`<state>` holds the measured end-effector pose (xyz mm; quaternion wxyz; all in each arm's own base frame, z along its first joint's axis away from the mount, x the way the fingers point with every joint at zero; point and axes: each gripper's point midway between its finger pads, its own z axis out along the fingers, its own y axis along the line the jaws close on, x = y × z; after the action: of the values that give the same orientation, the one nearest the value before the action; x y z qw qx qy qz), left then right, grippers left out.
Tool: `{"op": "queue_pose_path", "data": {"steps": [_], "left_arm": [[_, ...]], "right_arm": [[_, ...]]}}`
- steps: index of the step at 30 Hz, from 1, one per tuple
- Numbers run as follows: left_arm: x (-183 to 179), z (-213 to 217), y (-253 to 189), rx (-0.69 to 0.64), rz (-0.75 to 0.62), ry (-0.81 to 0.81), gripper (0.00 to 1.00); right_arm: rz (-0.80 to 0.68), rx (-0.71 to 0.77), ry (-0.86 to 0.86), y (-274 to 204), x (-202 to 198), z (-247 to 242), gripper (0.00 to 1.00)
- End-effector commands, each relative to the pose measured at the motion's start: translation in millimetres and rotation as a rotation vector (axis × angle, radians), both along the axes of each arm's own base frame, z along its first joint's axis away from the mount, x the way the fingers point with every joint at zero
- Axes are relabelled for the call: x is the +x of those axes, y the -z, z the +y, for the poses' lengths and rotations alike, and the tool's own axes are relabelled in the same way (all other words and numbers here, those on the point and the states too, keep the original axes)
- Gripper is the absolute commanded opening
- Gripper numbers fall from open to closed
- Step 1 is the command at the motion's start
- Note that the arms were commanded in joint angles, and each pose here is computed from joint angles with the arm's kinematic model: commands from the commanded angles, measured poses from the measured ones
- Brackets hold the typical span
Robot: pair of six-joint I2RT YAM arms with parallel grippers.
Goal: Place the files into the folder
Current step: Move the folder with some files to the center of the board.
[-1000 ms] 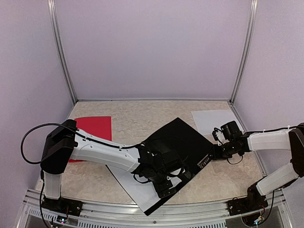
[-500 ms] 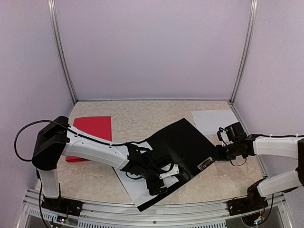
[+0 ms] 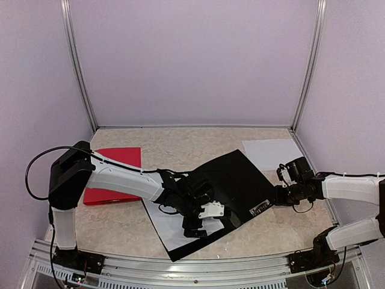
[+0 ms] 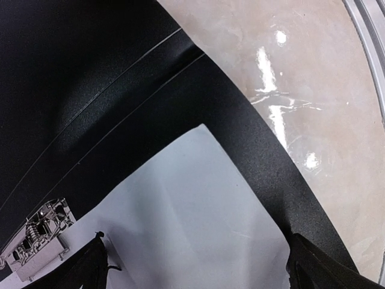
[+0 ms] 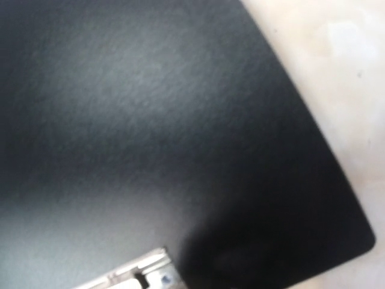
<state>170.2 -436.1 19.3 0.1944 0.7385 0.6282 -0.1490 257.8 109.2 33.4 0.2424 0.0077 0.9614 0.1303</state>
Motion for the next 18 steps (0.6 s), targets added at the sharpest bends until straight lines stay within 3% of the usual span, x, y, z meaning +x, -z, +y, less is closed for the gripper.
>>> {"op": "queue_pose_path", "data": {"steps": [1,8,18], "left_arm": [[8,15,25,0.068,0.011,0.100,0.99],[45,25,17,0.016,-0.015,0.111,0.99],[79,60,25,0.059,-0.023,0.047,0.99]], "right_arm": [[0.012,-0.004,-0.009,3,-4,2,0.27],[-0.005,-0.026,-0.040,-2,6,5,0.32],[-0.007,0.010,-0.098,-4,7,16,0.32]]}}
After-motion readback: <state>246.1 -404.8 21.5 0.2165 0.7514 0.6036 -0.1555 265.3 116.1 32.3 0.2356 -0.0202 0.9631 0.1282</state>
